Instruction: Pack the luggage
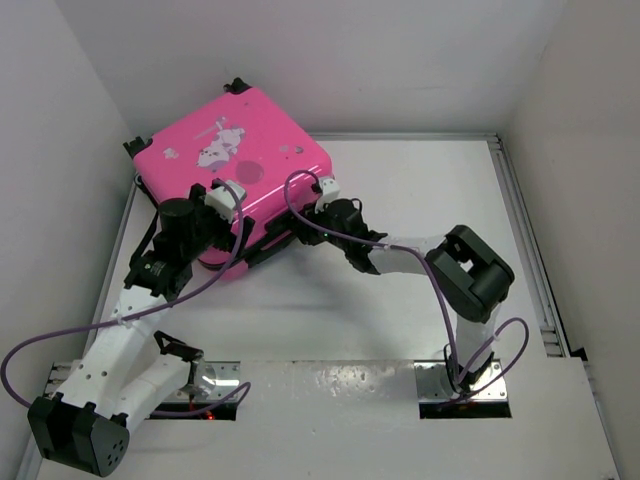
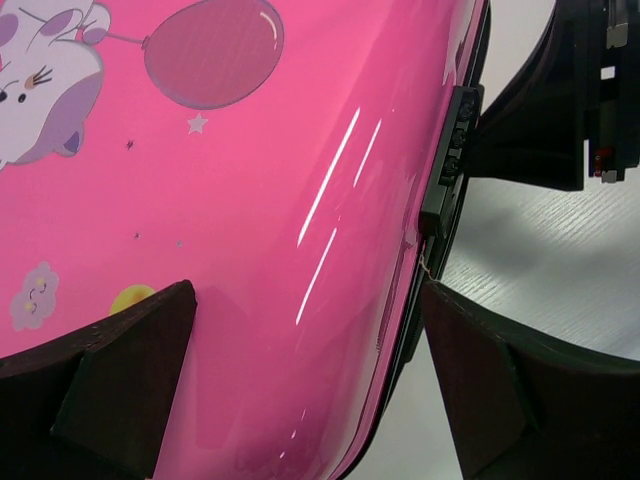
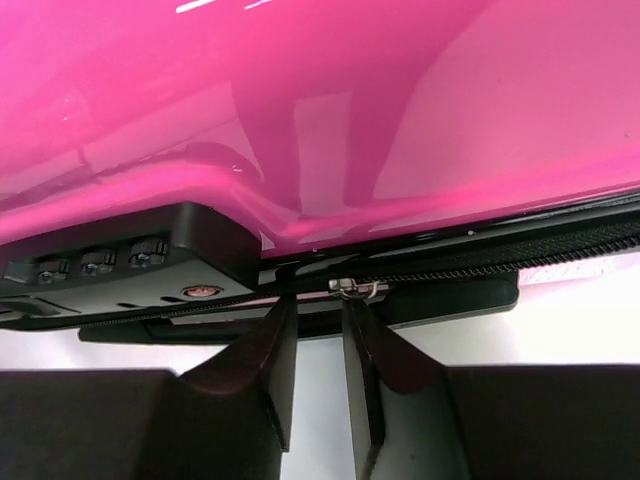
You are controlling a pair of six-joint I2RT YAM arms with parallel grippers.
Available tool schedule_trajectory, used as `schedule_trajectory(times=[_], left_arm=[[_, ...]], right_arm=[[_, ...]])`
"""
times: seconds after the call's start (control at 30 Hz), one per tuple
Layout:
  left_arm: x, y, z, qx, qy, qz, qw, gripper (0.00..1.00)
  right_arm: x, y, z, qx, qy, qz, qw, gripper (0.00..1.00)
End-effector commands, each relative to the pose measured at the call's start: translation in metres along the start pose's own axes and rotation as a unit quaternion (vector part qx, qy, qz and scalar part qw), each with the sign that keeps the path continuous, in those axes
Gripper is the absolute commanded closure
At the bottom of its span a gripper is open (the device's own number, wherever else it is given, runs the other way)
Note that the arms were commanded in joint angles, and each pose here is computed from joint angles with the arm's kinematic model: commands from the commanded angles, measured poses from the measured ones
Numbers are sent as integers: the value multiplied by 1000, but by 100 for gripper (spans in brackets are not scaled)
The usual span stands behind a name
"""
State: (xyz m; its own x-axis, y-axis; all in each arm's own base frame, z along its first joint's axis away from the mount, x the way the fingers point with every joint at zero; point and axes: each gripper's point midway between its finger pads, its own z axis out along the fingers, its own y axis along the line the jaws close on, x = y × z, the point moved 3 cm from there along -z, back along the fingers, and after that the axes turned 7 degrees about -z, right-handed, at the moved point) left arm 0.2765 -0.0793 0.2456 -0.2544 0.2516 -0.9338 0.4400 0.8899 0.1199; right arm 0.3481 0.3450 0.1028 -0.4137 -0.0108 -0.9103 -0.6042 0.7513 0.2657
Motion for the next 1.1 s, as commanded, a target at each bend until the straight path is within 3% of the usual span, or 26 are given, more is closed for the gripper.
schedule_trajectory(times=[0.0,0.07,0.1,0.17,0.37,0.5,0.7,0.83,0.87,0.9,0.97,1.03,1.07], left_arm=[[2,6,1,-12,-1,-4,1000,0],[2,6,1,-12,-1,-4,1000,0],[2,6,1,-12,-1,-4,1000,0],[5,4,2,-7,3,0,1000,0],[0,-30,-10,117,-30,70,990,8],[5,-66,-23,235,-45,119,963,14],[12,-86,-5,254,5,138,957,17],[22,-90,11,245,48,125,960,18],[18,-87,13,237,40,118,963,18],[20,-80,13,226,39,96,969,17],[16,-73,13,207,17,78,975,13],[22,-70,5,192,-1,60,980,8],[20,-68,4,179,-14,57,982,7]], right_arm=[[-38,-4,12,9,-64,-15,998,76],[-36,-6,15,9,-62,-15,998,79],[-39,-6,17,9,-64,-17,998,91],[-35,-9,19,12,-62,-30,998,99],[-53,-19,5,22,-90,-57,994,100],[-58,-25,-18,16,-100,-96,990,100],[-63,-25,-36,5,-102,-160,982,100],[-59,-25,-35,-27,-87,-148,985,100],[-58,-26,-35,-37,-84,-138,986,95],[-58,-21,-36,-66,-81,-115,988,78],[-54,-13,-39,-109,-74,-86,988,53],[-44,-12,-40,-111,-60,-76,989,29],[-40,-13,-41,-106,-54,-70,990,22]])
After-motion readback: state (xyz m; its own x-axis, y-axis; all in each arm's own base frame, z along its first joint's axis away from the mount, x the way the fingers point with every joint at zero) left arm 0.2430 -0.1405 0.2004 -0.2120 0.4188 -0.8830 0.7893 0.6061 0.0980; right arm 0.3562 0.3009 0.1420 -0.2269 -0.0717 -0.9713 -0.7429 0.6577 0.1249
